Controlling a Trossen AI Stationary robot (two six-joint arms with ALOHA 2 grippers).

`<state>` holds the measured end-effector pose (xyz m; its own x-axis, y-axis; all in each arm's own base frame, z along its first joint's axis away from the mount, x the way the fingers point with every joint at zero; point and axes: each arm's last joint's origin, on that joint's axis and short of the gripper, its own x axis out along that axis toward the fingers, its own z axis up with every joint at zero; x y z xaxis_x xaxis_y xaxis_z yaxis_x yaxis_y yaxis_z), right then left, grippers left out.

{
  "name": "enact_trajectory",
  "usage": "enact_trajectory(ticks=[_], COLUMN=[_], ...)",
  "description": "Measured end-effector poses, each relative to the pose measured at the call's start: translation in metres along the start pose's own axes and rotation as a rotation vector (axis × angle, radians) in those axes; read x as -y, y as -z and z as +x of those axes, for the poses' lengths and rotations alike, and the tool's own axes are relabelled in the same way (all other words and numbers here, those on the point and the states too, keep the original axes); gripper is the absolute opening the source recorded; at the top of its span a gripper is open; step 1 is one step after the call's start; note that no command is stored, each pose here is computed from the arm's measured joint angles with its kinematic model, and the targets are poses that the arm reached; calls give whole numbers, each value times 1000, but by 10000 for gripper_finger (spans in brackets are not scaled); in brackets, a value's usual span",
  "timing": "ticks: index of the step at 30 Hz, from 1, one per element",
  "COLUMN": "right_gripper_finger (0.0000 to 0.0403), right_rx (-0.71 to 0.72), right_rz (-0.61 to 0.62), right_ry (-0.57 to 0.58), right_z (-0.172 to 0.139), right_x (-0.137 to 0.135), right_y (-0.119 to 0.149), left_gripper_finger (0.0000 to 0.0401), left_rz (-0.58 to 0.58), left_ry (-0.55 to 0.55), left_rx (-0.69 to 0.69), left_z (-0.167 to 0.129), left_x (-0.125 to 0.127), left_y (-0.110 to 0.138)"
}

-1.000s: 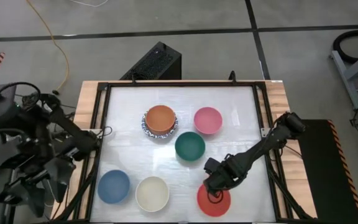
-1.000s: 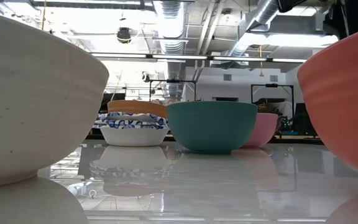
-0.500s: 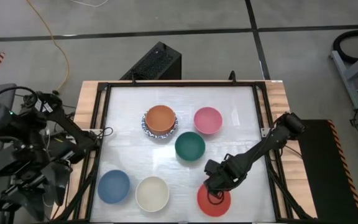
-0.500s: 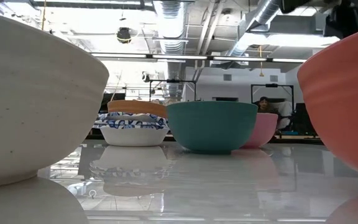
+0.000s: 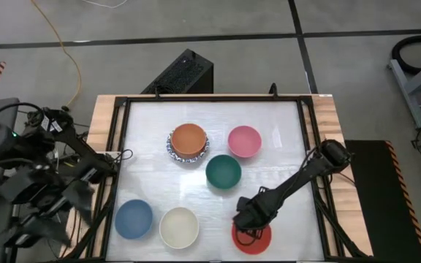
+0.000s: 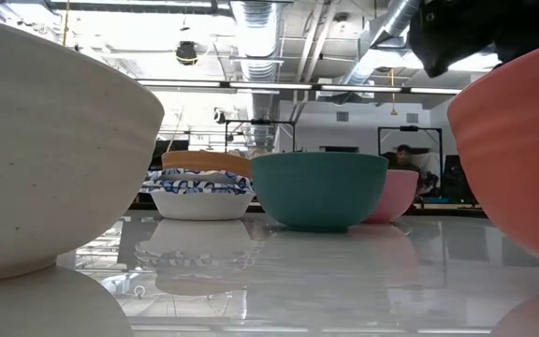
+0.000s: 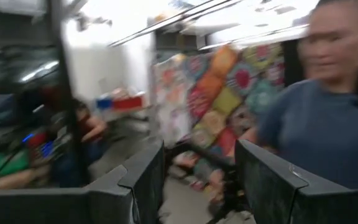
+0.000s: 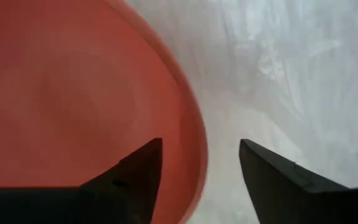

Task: Nest bowls inside each other
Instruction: Stack the orange bowl on top of the brown bowl

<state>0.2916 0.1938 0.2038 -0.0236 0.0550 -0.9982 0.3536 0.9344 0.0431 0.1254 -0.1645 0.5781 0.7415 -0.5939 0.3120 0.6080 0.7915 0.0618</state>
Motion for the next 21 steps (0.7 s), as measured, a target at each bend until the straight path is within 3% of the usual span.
enact_trajectory(ticks=[4,10,21], right_gripper_finger=[154,20,9], right_rx=[14,60,89], right_rz=[-8,-1,228], right_ry=[1,-40,-34], right_z=[-1,-3,-5], right_x=[5,8,19], right_y=[-7,-20,-32], left_gripper_finger=[185,185,185], left_rz=[-9,-13,-129], left_ry=[-171,-343,-744], left_rx=[-74,-128,-238], left_z=[-1,-4,-36], left_x=[-5,-9,-26], left_y=[5,9,14])
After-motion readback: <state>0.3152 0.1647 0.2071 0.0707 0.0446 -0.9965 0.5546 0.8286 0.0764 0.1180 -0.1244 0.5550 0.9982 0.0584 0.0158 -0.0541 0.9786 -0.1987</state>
